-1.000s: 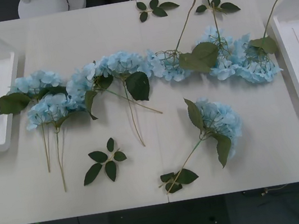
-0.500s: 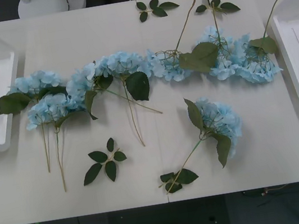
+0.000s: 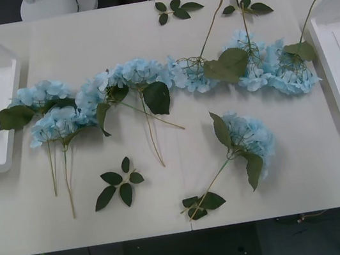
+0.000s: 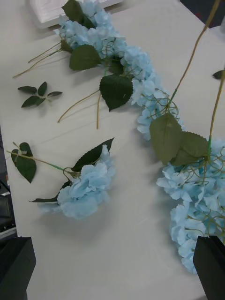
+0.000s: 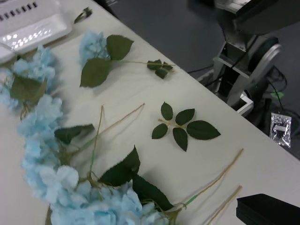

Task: Place the red flowers into the right box and the blue flowers into the left box. If a person shows an open palm, hand one flower to the person first, then continue sorting.

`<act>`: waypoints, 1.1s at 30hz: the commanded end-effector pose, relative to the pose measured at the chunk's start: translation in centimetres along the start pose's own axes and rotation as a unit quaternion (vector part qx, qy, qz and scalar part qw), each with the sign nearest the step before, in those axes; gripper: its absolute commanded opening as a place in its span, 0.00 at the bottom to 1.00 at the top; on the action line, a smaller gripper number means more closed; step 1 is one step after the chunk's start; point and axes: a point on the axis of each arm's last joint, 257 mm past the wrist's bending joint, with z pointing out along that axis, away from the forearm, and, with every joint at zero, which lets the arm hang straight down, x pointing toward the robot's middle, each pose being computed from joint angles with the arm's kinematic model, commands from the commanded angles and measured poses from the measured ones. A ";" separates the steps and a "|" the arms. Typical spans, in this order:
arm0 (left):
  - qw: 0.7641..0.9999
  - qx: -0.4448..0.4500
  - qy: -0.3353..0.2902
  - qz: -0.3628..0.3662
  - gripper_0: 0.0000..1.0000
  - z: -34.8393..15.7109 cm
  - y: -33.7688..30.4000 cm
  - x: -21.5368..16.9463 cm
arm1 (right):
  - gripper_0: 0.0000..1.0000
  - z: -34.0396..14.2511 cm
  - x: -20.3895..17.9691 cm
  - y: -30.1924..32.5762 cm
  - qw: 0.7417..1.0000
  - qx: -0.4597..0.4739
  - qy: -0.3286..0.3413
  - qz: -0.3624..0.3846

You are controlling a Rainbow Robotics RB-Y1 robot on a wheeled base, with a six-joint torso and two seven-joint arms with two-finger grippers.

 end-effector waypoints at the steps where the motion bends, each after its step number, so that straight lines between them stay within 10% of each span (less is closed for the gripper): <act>1: 0.997 -0.074 0.005 0.005 1.00 0.4 2.5 -3.2 | 1.00 0.4 -2.3 -2.9 0.998 0.011 -0.020 0.061; 22: 0.942 -0.307 0.044 -0.127 1.00 6.3 16.5 0.0 | 1.00 0.4 -2.4 -12.4 0.935 0.090 -0.053 0.340; 33: 0.935 -0.324 0.073 -0.126 1.00 9.3 19.0 1.6 | 1.00 0.4 -1.8 -14.6 0.800 0.092 -0.112 0.583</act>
